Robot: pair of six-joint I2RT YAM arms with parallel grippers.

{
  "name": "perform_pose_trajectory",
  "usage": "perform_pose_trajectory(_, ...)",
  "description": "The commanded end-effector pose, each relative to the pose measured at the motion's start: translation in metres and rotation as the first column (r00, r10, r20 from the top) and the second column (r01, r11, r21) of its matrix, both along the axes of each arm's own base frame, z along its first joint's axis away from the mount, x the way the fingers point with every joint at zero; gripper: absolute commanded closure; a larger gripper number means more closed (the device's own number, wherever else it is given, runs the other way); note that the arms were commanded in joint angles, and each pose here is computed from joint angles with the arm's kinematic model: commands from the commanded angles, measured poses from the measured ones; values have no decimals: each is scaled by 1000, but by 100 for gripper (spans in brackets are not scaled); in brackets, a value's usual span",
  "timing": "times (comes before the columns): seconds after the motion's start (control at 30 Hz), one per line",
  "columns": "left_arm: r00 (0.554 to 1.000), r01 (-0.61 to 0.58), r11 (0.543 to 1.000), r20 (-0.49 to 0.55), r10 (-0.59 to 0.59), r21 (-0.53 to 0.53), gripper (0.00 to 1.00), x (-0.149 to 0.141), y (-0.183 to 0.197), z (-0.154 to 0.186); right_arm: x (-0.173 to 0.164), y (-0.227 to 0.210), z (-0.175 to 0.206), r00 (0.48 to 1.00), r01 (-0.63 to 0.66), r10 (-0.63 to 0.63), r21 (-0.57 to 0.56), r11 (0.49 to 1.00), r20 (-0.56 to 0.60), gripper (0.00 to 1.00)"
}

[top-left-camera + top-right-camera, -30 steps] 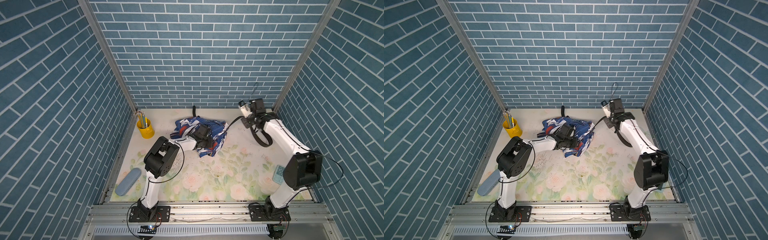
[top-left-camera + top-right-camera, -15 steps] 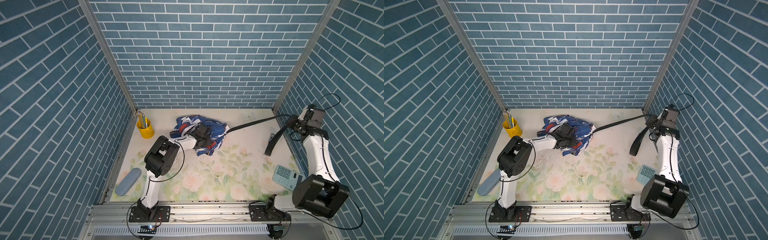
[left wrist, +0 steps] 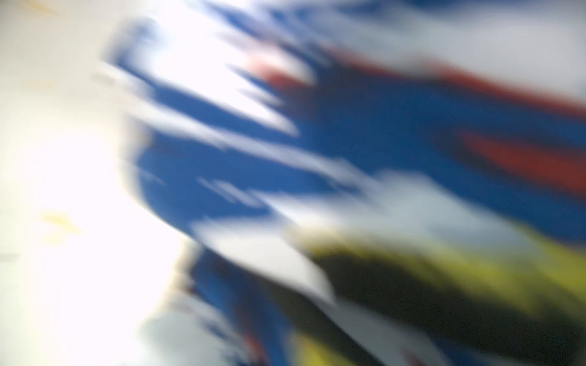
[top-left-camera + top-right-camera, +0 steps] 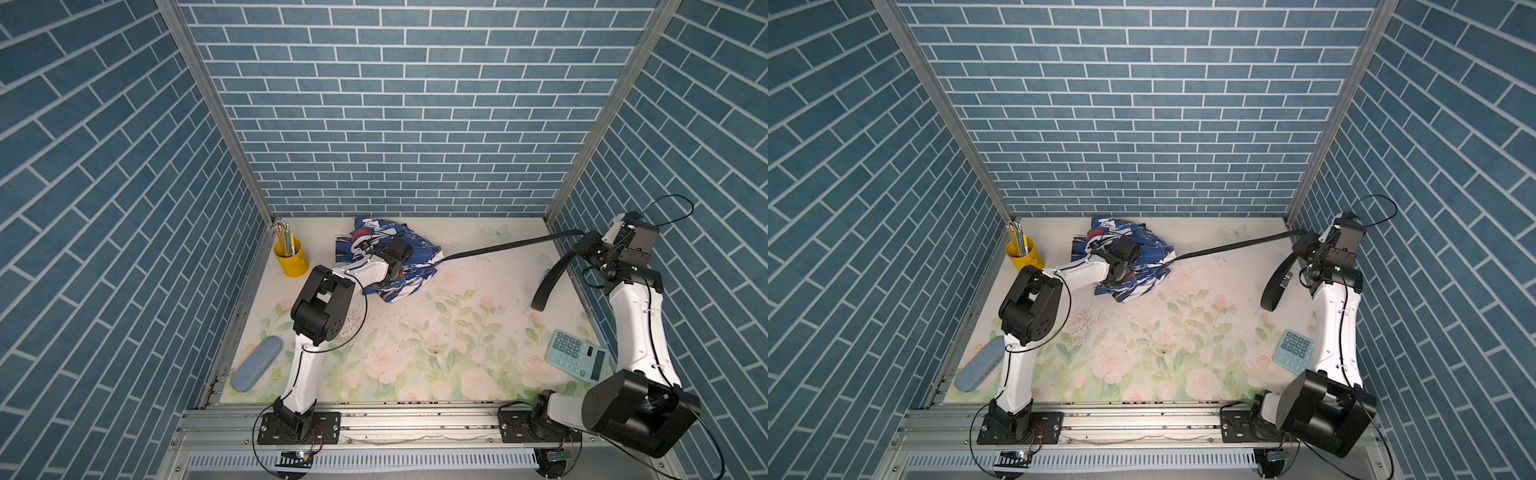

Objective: Remove the belt from the trousers

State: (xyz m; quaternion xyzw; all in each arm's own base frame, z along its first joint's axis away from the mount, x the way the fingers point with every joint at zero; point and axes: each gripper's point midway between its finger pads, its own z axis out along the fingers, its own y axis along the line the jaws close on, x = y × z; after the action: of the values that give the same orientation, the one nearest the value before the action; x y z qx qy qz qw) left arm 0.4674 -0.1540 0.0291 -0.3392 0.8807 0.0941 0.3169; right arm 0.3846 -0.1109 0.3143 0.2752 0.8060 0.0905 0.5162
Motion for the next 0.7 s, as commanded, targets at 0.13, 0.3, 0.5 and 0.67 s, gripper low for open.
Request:
perform_pose_trajectory(0.13,920,-107,881,-290,263,461,100,-55,112,-32,-43,-68,126,882,346,-309,-44,937,355,100)
perform_pose_trajectory(0.3,925,-127,897,-276,261,423,100,-54,110,-37,-54,-70,152,824,316,-325,100,944,464,100)
perform_pose_trajectory(0.5,925,-152,908,-267,269,389,100,-53,108,-41,-62,-70,201,780,261,-289,132,956,555,100)
perform_pose_trajectory(0.67,929,-154,926,-269,254,344,100,-46,103,-48,-59,-69,222,783,212,-245,125,969,572,100)
